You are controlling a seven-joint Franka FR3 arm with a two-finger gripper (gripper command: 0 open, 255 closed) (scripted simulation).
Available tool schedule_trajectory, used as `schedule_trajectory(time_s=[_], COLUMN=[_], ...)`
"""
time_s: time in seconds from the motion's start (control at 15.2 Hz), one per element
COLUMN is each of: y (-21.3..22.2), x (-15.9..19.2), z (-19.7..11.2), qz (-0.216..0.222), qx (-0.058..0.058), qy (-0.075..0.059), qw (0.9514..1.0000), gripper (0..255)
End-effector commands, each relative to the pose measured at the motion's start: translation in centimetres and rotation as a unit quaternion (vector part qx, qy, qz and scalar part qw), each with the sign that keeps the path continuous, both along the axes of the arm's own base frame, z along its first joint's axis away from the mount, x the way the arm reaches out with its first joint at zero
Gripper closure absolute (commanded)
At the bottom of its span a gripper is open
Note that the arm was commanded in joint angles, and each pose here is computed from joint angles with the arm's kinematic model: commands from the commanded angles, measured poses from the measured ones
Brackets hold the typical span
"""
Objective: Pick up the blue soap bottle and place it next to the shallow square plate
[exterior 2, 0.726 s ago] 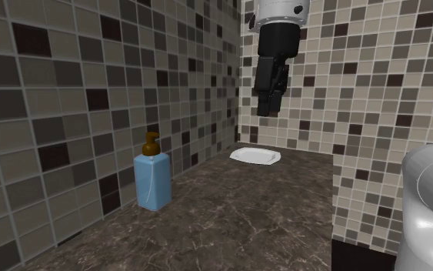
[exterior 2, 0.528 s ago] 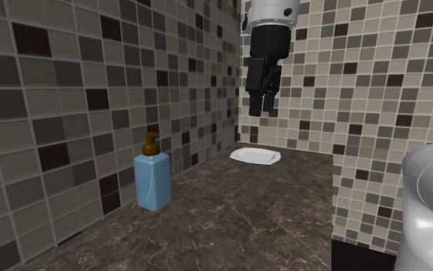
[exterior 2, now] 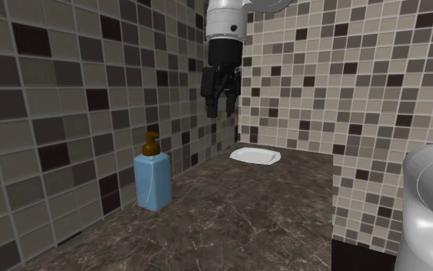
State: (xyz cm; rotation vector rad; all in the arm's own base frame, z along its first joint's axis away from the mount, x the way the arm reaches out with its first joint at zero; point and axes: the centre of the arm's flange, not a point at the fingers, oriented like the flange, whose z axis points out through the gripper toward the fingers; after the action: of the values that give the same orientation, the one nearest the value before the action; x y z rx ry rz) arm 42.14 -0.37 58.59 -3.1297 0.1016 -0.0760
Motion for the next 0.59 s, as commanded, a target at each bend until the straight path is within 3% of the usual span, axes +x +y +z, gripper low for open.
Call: schedule_trajectory(time_s=[0.0,0.53], y=[-0.3,-1.8], x=[2.8,13.4], z=[-0.8,-2.4], qz=[0.000,-0.001], qx=[-0.001,-0.003], qy=[0.002,0.012], qw=[1.0000,0.9999], gripper=[0,0])
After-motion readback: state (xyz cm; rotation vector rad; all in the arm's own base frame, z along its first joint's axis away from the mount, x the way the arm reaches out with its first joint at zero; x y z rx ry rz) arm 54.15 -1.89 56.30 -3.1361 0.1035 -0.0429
